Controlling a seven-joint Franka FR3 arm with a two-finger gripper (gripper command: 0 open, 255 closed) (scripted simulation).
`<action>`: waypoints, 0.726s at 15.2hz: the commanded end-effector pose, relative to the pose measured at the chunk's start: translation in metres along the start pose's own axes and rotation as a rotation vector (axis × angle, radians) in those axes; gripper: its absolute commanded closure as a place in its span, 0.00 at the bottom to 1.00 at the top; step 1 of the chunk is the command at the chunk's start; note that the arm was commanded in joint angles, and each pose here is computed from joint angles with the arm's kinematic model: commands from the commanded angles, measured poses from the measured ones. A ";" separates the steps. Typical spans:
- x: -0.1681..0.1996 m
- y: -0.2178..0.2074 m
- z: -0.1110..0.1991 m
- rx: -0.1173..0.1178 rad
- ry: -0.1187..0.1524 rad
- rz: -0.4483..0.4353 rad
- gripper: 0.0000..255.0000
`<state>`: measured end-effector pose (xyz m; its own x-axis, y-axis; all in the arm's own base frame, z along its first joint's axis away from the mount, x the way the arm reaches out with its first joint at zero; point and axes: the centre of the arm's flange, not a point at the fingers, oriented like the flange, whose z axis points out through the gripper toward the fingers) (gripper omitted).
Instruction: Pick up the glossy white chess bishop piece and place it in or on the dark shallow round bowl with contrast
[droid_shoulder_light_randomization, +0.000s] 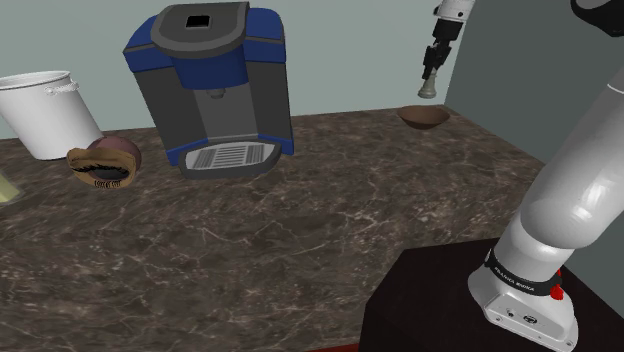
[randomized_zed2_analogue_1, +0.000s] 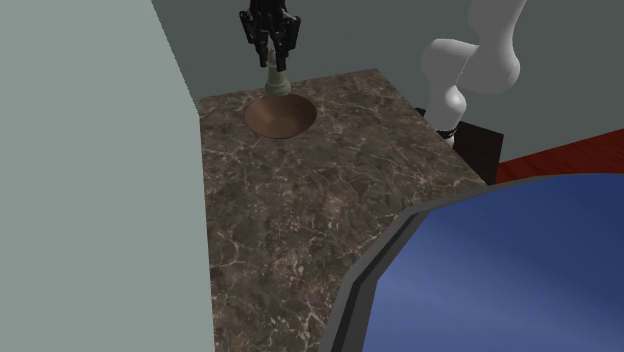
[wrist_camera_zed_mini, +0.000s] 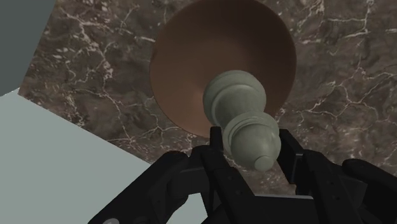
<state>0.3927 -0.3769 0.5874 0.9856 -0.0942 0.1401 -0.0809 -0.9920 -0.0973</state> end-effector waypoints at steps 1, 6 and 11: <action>-0.002 0.001 0.011 0.000 0.000 0.000 1.00; -0.006 0.003 0.037 0.000 0.000 0.000 1.00; -0.010 0.006 0.066 0.000 0.000 0.000 1.00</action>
<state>0.3918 -0.3763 0.5273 0.9857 -0.0939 0.1400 -0.0807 -0.9920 -0.0974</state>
